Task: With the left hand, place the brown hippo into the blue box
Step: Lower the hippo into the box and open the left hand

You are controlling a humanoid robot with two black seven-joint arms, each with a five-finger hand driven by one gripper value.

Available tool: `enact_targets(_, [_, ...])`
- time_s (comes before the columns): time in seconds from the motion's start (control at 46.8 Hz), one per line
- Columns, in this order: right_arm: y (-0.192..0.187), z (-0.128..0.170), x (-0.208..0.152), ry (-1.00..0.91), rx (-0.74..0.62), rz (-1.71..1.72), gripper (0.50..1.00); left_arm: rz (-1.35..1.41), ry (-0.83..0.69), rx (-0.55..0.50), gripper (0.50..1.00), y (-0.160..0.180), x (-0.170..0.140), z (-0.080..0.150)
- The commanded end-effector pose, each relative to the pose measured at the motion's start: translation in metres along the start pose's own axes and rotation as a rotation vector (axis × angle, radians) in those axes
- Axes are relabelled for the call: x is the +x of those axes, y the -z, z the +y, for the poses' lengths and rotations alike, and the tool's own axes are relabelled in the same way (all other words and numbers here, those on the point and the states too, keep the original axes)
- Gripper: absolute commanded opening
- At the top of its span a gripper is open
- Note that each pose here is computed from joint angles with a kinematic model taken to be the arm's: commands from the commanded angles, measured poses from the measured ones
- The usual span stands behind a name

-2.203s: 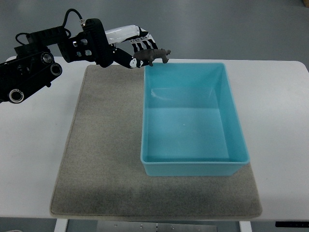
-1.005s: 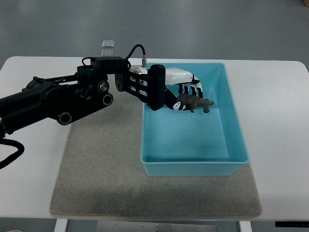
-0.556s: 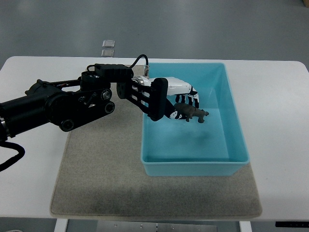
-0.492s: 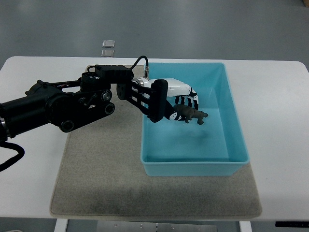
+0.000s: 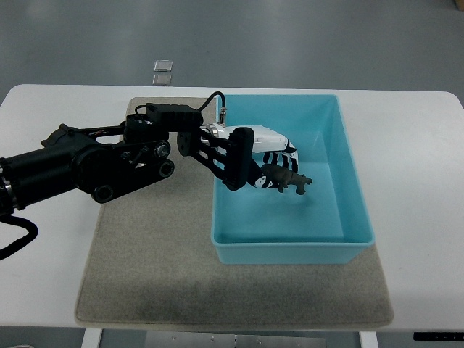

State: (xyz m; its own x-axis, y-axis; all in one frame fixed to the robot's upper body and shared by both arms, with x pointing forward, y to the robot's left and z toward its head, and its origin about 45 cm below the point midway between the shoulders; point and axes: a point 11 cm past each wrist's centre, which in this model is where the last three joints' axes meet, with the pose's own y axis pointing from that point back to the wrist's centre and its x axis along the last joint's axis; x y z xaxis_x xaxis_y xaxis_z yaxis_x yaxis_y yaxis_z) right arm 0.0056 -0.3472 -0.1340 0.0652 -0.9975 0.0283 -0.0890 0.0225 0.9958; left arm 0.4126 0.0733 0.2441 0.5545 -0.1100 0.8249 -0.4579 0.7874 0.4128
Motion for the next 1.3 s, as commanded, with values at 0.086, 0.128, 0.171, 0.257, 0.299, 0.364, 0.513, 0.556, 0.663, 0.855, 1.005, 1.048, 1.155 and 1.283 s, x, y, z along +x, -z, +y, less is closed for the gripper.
enact_targets(0.086, [0.0005,0.0,0.0,0.0,0.001,0.0,0.936,0.002,0.001,0.0,0.5,-0.0001,-0.0007,-0.0004])
enact_targets(0.128, [0.0005,0.0,0.0,0.0,0.001,0.0,0.936,0.002,0.001,0.0,0.512,-0.0001,-0.0007,-0.0004])
enact_targets(0.171, [-0.0004,0.0,0.0,0.0,-0.001,0.0,0.936,0.007,0.004,0.0,0.529,0.0006,-0.0035,-0.0005])
enact_targets(0.257, [0.0005,0.0,0.0002,-0.002,0.001,0.0,0.936,0.012,0.006,0.001,0.591,0.0012,-0.0056,-0.0005])
enact_targets(0.299, [-0.0005,0.0,0.0,0.0,-0.001,0.0,0.936,0.012,0.006,0.001,0.621,0.0012,-0.0056,-0.0005])
enact_targets(0.364, [-0.0005,0.0,0.0001,-0.001,-0.001,0.0,0.936,0.013,0.007,0.001,0.662,0.0014,-0.0063,-0.0005])
enact_targets(0.513, [-0.0004,0.0,0.0,0.0,-0.001,0.0,0.936,0.015,0.006,0.002,0.726,0.0018,-0.0062,-0.0005])
enact_targets(0.556, [-0.0004,0.0,0.0,0.0,-0.001,0.0,0.936,0.015,0.006,0.001,0.741,0.0017,-0.0062,-0.0005])
enact_targets(0.663, [-0.0005,0.0,0.0,0.0,-0.001,0.0,0.936,0.022,0.003,0.001,0.773,0.002,-0.0058,-0.0004])
enact_targets(0.855, [-0.0005,0.0,0.0,0.0,-0.001,0.0,0.936,0.031,-0.007,-0.004,0.874,0.0013,-0.005,-0.0004])
enact_targets(1.005, [0.0005,0.0,0.0,0.0,0.001,0.0,0.936,0.037,-0.02,-0.011,0.904,-0.0002,-0.0021,-0.0002])
enact_targets(1.048, [-0.0005,0.0,0.0,0.0,-0.001,0.0,0.936,0.037,-0.023,-0.014,0.919,-0.0009,-0.0015,-0.0002])
enact_targets(1.155, [-0.0005,0.0,0.0,0.0,-0.001,0.0,0.936,0.061,-0.032,-0.017,0.919,-0.0006,-0.0007,0.0003])
enact_targets(1.283, [-0.0004,0.0,0.0,0.0,-0.001,0.0,0.936,0.084,-0.046,-0.024,0.921,-0.0019,0.0029,0.0009])
